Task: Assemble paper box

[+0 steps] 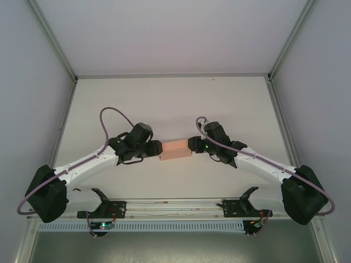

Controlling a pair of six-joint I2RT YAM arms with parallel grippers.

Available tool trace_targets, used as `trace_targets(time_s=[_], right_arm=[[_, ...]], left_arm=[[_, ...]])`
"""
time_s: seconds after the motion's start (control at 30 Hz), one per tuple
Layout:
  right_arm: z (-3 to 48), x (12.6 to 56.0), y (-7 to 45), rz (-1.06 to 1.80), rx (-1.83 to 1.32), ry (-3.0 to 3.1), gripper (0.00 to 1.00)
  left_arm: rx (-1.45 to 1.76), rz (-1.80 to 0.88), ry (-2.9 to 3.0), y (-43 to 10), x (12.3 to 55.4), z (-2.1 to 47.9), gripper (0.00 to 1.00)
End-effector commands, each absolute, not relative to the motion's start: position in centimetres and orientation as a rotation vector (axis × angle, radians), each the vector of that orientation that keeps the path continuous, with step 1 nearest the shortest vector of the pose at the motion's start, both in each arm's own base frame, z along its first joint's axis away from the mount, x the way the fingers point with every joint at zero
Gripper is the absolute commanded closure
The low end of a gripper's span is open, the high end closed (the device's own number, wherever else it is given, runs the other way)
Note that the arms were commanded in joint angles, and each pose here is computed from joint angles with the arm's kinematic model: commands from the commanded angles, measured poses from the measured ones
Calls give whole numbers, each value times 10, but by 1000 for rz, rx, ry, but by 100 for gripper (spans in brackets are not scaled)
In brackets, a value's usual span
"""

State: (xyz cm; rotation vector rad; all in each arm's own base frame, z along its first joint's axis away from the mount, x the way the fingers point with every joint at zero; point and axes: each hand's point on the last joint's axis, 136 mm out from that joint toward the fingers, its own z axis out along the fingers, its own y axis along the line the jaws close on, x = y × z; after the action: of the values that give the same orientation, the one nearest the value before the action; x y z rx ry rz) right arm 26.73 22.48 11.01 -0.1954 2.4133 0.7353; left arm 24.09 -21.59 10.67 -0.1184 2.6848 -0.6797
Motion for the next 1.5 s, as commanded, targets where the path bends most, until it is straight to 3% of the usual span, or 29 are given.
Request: trace_targets(time_s=[0.0,0.1,0.13,0.63,0.97,1.2,1.33,1.47], right_arm=[[94,254,220,673,-258,2490,68],[113,263,224,676,-270,2425,66],[120,266,224,669,-272,2406,60],[138,277,234,664,-379,2350,50],[182,266,272,665,-1164,1998,21],[137,247,273,523,-1843,1688,4],[118,251,275,494,-1958,1650,3],[100,264,277,412,-1994,1680,10]], left_arm=[[-33,-541,2803,-196,219,90,44],[-7,-568,2755,-202,226,104,36],[-9,-568,2742,-202,229,107,34],[52,-589,2698,-212,240,119,24],[59,-554,2794,-205,224,85,29],[64,-541,2789,-203,224,80,30],[79,-568,2785,-207,225,81,30],[92,-600,2764,-210,225,90,29]])
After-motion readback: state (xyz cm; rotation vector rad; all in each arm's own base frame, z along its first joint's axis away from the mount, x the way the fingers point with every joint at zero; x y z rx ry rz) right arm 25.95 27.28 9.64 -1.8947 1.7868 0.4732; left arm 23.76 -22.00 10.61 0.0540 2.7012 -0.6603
